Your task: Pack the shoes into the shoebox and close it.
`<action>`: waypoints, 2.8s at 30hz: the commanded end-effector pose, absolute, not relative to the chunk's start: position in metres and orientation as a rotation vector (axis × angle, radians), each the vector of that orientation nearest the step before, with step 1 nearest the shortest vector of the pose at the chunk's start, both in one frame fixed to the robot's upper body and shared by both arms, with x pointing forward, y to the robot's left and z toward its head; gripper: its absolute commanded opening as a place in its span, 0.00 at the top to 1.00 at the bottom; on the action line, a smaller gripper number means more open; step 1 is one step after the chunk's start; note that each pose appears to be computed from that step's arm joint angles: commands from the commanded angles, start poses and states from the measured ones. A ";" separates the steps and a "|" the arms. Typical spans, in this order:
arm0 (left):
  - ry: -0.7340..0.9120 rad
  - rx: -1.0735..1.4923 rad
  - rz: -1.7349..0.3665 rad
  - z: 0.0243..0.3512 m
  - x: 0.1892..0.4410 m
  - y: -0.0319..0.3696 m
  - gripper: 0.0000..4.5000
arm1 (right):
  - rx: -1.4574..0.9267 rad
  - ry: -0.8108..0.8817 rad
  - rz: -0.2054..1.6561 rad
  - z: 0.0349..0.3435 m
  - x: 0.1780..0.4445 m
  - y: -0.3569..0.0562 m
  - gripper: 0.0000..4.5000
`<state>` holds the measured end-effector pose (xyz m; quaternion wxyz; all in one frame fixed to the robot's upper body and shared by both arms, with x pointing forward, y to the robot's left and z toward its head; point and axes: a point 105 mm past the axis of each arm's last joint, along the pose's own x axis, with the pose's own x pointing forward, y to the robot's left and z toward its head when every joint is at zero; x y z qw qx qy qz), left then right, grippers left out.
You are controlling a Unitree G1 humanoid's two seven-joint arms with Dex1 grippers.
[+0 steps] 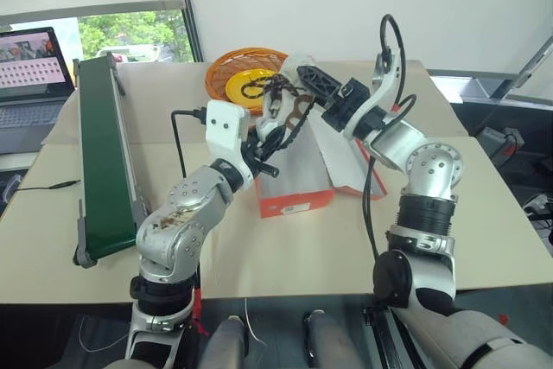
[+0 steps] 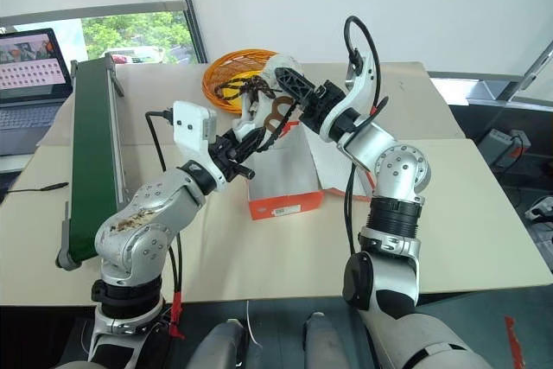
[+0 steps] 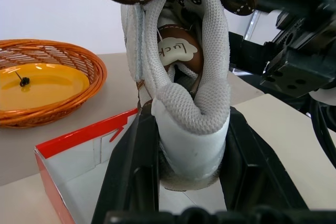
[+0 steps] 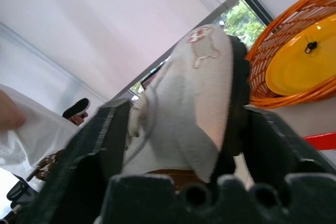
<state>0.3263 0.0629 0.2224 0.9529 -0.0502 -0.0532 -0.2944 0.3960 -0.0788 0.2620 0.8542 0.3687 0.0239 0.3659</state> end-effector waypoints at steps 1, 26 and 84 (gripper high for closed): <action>-0.136 -0.105 -0.656 0.233 0.318 0.055 0.74 | 0.768 -0.026 0.817 0.281 0.391 -0.076 0.55; -0.021 -0.110 -0.467 0.252 0.330 0.167 0.13 | 0.363 0.156 0.662 0.250 0.412 -0.095 0.93; -0.087 0.156 0.011 0.237 0.344 0.214 0.11 | -0.107 -0.019 1.331 0.283 0.323 -0.064 0.01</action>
